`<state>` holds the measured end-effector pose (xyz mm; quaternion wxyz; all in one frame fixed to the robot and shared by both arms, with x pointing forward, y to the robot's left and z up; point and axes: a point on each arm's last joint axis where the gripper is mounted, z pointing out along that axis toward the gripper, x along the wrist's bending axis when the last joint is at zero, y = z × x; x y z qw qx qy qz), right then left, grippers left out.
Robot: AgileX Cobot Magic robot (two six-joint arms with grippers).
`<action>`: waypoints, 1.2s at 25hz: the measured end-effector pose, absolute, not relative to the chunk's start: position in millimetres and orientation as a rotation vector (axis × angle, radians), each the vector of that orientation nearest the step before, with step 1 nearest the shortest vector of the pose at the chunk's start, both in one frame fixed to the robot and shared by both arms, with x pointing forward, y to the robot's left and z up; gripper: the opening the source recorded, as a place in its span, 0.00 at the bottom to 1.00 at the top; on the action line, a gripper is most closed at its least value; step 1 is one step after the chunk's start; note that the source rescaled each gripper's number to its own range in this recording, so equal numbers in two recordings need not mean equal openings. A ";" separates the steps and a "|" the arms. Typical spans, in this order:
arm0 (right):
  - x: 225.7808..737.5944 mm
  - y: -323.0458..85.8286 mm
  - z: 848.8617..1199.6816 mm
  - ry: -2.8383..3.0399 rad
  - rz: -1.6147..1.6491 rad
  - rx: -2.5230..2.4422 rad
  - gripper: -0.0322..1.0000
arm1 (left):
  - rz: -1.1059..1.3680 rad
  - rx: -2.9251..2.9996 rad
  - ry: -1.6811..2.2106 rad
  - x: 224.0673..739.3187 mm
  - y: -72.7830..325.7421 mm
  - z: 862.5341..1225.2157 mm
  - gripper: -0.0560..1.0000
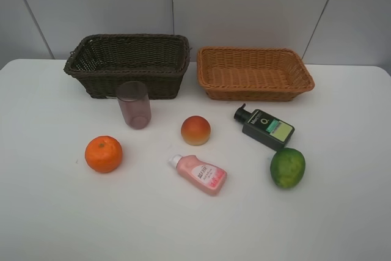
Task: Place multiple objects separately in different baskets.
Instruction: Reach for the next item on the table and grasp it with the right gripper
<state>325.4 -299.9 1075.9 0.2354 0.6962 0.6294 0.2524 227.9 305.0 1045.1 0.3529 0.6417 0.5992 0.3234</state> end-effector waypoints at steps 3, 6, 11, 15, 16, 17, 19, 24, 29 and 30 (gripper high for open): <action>358.0 -299.5 1078.7 1.795 0.610 1.961 0.86 | 0.837 1.660 1.550 227.9 305.0 1045.1 1.00; 387.5 -288.2 1079.4 1.924 0.563 1.940 0.86 | 0.837 1.660 1.550 227.9 305.0 1045.1 1.00; 429.8 -259.8 1068.3 2.120 0.497 1.879 0.86 | 0.837 1.660 1.550 227.9 305.0 1045.1 1.00; 455.5 -240.2 1044.7 2.225 0.439 1.905 0.86 | 0.837 1.660 1.550 227.9 305.0 1045.1 1.00; 459.7 -235.2 1038.3 2.243 0.434 1.923 0.86 | 0.837 1.660 1.550 227.9 305.0 1045.1 1.00; 463.2 -230.6 1032.6 2.250 0.431 1.947 0.86 | 0.837 1.660 1.550 227.9 305.0 1045.1 1.00; 469.5 -223.8 1024.7 2.235 0.446 1.988 0.86 | 0.836 1.660 1.550 227.8 304.9 1045.1 1.00; 478.6 -213.5 1008.0 2.228 0.419 2.050 0.86 | 0.836 1.660 1.550 227.8 304.9 1045.1 1.00; 483.4 -213.4 996.7 2.111 0.348 2.189 0.86 | 0.836 1.660 1.550 227.8 304.9 1045.1 1.00; 484.7 -213.5 993.4 2.078 0.321 2.216 0.86 | 0.836 1.660 1.550 227.9 304.9 1045.1 1.00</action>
